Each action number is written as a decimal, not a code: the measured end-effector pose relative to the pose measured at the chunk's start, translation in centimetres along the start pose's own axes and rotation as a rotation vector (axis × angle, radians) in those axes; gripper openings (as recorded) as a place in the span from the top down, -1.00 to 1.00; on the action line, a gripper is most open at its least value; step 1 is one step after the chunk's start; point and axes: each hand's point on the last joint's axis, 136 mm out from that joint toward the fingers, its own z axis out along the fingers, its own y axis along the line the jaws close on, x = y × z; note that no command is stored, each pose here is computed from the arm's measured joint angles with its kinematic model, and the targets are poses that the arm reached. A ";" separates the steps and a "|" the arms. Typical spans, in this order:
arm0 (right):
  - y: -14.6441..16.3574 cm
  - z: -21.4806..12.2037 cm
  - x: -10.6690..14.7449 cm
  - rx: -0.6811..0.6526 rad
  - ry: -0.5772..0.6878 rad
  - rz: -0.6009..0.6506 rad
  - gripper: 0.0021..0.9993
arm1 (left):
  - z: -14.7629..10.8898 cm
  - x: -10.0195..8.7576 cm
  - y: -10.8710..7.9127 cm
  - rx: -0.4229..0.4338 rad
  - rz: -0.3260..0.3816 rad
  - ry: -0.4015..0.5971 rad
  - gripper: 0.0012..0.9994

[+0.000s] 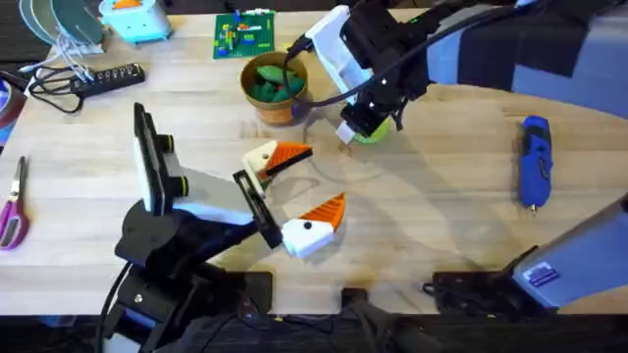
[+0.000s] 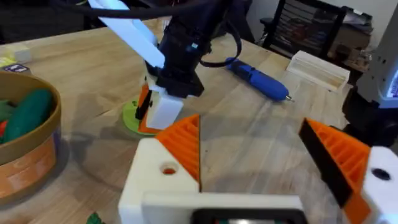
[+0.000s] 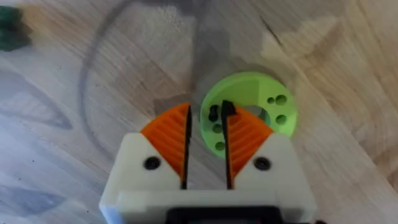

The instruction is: Pick up the gripper from the table and insert it into the empty holder that is missing its gripper. Then pick up a screw, insert it into the mounting hole, and use the screwdriver to tighten it. Finally, clean up the table by picking up the vegetable and placing it into the bucket.

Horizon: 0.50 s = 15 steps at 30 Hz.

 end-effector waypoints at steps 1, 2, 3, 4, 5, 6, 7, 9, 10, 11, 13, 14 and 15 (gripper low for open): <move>0.0 0.0 0.0 0.000 0.000 0.000 0.40 | 0.0 0.0 0.0 0.000 0.000 0.000 -0.99; -0.1 0.0 0.0 0.003 -0.002 0.000 0.44 | 0.0 0.0 0.0 0.000 0.000 0.000 -0.99; -0.1 0.0 -0.1 0.004 -0.002 0.000 0.47 | 0.0 0.0 0.0 0.000 0.000 0.000 -0.99; -0.1 0.0 -0.1 0.005 -0.003 0.000 0.51 | 0.0 0.0 0.0 0.000 0.000 0.000 -0.99; -0.1 0.0 -0.1 0.006 -0.004 0.000 0.56 | 0.0 0.0 0.0 0.000 0.000 0.000 -0.99; -0.1 0.0 -0.1 0.006 -0.004 0.000 0.60 | 0.0 0.0 0.0 0.000 0.000 0.000 -0.99; -0.2 0.0 -0.2 0.009 -0.006 -0.001 0.81 | 0.0 0.0 0.0 0.000 0.000 0.000 -0.99; -0.3 0.0 -0.2 0.013 -0.009 0.000 0.95 | 0.0 0.0 0.0 0.000 0.000 0.000 -0.99; -0.3 0.0 -0.3 0.013 -0.011 0.000 0.98 | 0.0 0.0 0.0 0.000 0.000 0.000 -0.99; -0.3 0.0 -0.3 0.014 -0.011 0.000 0.99 | 0.0 0.0 0.0 0.000 0.000 0.000 -0.99; -0.3 0.0 -0.3 0.015 -0.012 0.000 0.99 | 0.0 0.0 0.0 0.000 0.000 0.000 -0.99; -0.3 0.0 -0.3 0.016 -0.011 0.000 0.99 | 0.0 0.0 0.0 0.000 0.000 0.000 -0.98; -0.3 -0.1 -0.3 0.017 -0.010 0.000 0.99 | 0.0 0.0 0.0 0.000 0.000 0.000 -0.98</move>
